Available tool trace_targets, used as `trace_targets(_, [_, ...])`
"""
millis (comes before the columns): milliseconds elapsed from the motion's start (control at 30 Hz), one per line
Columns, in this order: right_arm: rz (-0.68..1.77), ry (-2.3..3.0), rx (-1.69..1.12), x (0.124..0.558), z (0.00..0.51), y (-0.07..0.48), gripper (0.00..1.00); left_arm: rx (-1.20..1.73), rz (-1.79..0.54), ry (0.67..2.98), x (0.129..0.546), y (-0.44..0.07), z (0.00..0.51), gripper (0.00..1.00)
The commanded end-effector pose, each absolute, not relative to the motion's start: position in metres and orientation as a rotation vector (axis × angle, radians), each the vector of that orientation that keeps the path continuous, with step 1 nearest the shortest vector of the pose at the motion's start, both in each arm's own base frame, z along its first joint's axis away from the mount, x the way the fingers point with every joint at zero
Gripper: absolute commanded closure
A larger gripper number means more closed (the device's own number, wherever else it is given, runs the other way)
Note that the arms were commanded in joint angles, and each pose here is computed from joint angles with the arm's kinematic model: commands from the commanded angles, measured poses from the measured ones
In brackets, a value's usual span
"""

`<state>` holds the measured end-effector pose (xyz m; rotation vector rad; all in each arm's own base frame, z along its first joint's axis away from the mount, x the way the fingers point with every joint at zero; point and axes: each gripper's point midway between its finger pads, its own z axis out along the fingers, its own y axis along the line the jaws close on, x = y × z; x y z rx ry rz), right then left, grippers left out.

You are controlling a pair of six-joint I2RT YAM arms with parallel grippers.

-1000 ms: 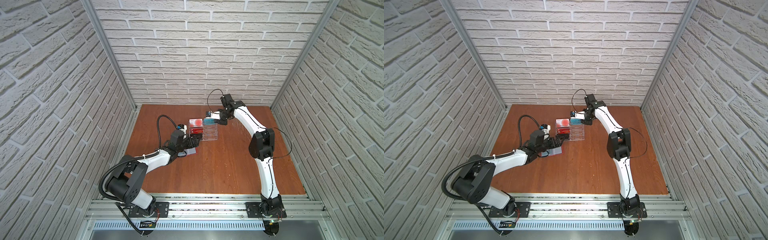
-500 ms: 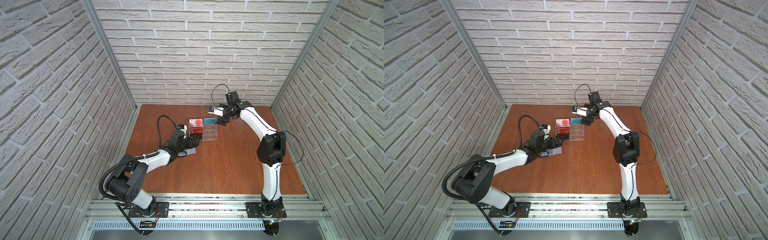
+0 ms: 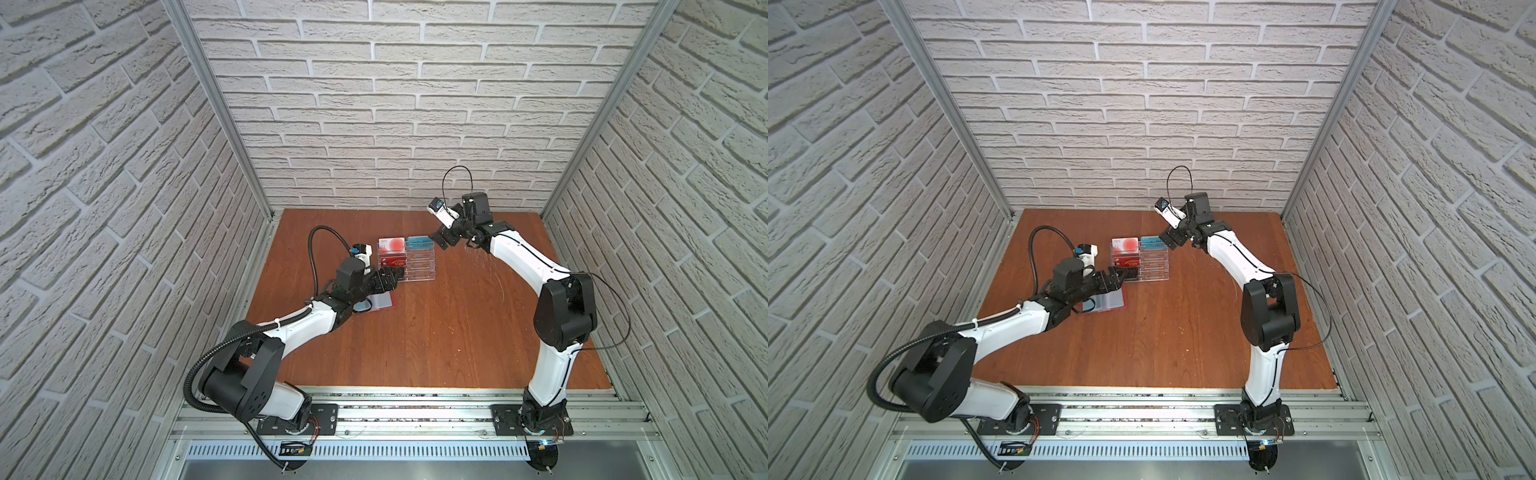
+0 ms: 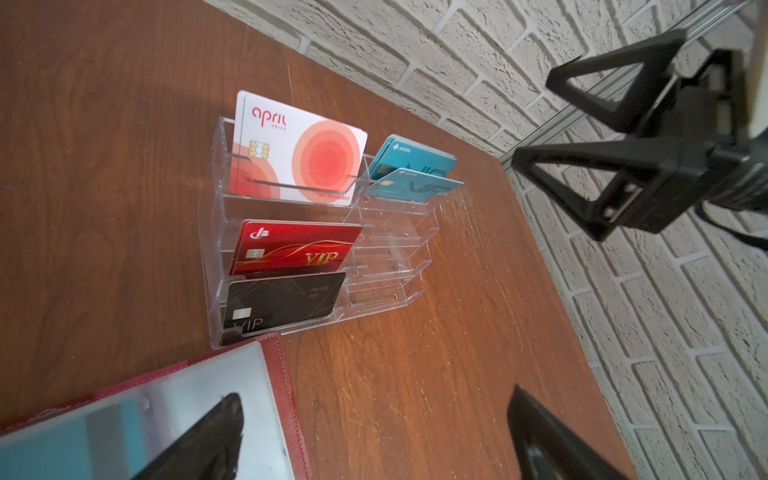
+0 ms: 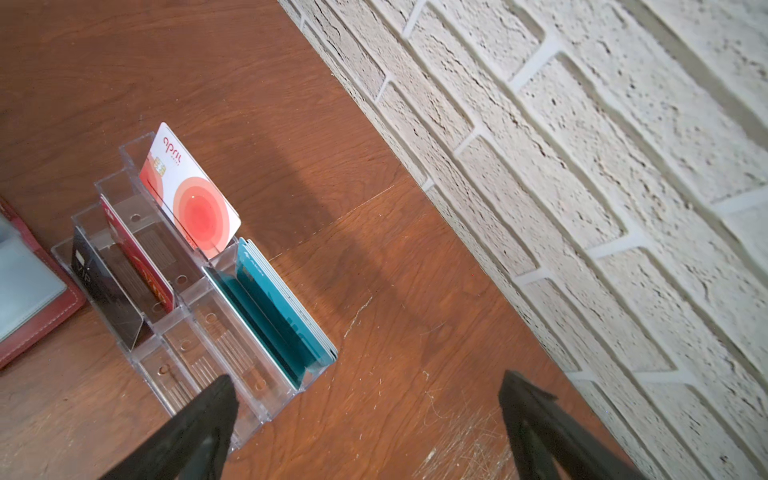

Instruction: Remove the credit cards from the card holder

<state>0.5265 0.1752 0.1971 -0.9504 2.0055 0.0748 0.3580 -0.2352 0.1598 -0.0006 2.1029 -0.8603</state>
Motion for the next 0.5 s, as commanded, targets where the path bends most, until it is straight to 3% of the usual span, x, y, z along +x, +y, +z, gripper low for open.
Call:
trace_targets(0, [0.131, 2.009, -0.885, 0.525, 0.188, 0.182, 0.01, 0.032, -0.876, 2.011, 0.361, -0.238, 0.191, 0.02])
trace_targets(233, [0.185, 2.061, -0.866, 0.517, 0.160, 0.187, 0.01, 0.034, -0.879, 2.004, 0.365, -0.240, 0.194, 0.02])
trace_targets(467, [0.169, 2.098, -0.760, 0.535, 0.147, 0.187, 0.01, 0.027, -0.912, 1.997, 0.372, -0.247, 0.194, 0.02])
